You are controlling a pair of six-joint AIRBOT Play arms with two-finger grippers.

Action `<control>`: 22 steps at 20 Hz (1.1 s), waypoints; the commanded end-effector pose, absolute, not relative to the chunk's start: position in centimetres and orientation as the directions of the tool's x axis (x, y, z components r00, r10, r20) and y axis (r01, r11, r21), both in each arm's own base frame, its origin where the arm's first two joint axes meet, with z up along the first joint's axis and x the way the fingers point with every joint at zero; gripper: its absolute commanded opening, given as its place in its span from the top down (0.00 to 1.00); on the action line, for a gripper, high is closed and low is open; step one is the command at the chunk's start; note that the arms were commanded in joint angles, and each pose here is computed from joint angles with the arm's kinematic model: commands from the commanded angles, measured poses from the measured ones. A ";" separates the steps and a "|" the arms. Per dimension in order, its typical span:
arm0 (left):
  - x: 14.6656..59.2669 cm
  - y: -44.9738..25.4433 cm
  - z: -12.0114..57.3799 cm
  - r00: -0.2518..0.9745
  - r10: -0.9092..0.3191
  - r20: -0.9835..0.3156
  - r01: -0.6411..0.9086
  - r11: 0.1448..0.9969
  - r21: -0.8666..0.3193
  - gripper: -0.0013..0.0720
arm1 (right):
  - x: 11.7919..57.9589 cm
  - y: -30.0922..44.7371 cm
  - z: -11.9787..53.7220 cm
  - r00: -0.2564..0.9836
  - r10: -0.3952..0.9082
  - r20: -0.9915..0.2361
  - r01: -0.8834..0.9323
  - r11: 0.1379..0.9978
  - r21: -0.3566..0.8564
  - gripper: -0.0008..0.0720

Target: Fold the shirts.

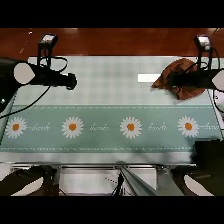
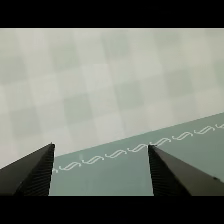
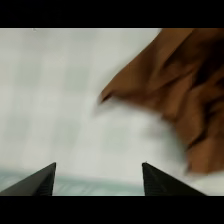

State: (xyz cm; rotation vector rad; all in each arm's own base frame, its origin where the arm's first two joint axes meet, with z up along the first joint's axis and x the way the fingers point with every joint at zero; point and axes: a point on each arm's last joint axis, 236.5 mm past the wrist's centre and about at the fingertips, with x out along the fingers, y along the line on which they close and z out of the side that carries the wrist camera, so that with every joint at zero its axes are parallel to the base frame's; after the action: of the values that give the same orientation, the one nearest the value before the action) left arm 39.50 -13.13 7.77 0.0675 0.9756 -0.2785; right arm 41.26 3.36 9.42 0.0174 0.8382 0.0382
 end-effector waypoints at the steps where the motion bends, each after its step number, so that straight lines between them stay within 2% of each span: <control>1: 40.1 -13.3 7.8 0.544 -0.206 -0.813 0.263 0.962 -0.068 0.01 | 47.0 -3.7 14.1 0.850 -0.180 -0.494 0.163 0.984 -0.078 0.17; 3: 40.1 -13.3 7.7 0.542 -0.206 -0.815 0.263 0.962 -0.068 0.01 | 48.2 -8.9 12.0 0.806 -0.262 -0.530 0.295 0.955 -0.024 0.17; 5: 40.1 -13.3 7.7 0.542 -0.206 -0.815 0.263 0.962 -0.068 0.01 | 48.6 -12.2 8.5 0.737 -0.288 -0.611 0.389 0.921 0.034 0.17; 8: 40.1 -13.3 7.7 0.542 -0.206 -0.815 0.263 0.962 -0.068 0.01 | 49.1 -13.3 3.0 0.667 -0.241 -0.705 0.447 0.887 0.120 0.17; 13: 40.1 -13.3 7.7 0.542 -0.206 -0.815 0.263 0.962 -0.069 0.01 | 49.4 -12.4 -4.9 0.570 -0.170 -0.804 0.482 0.862 0.160 0.17; 16: 40.1 -13.3 7.7 0.542 -0.206 -0.815 0.263 0.962 -0.069 0.01 | 50.7 -11.8 -7.4 0.588 -0.139 -0.797 0.497 0.839 0.220 0.17; 18: 40.1 -13.3 7.7 0.542 -0.206 -0.815 0.263 0.962 -0.069 0.01 | 51.8 -11.2 -8.7 0.616 -0.108 -0.780 0.524 0.795 0.304 0.20; 19: 40.1 -13.3 7.8 0.542 -0.206 -0.814 0.263 0.962 -0.068 0.01 | 52.3 -10.9 -9.2 0.629 -0.094 -0.772 0.538 0.769 0.344 0.23; 20: 40.1 -13.3 7.8 0.542 -0.206 -0.814 0.263 0.962 -0.068 0.01 | 52.7 -10.6 -9.6 0.640 -0.083 -0.764 0.551 0.742 0.382 0.39; 22: 40.1 -13.3 7.8 0.542 -0.206 -0.814 0.263 0.962 -0.068 0.01 | 53.4 -10.2 -9.4 0.664 -0.076 -0.744 0.554 0.718 0.422 0.88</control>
State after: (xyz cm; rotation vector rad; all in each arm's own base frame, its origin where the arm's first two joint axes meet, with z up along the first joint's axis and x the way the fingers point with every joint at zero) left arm 40.07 -13.29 7.76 0.0644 0.9579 -0.2790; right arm 52.01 -10.78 -8.96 0.5778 0.8321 -0.3842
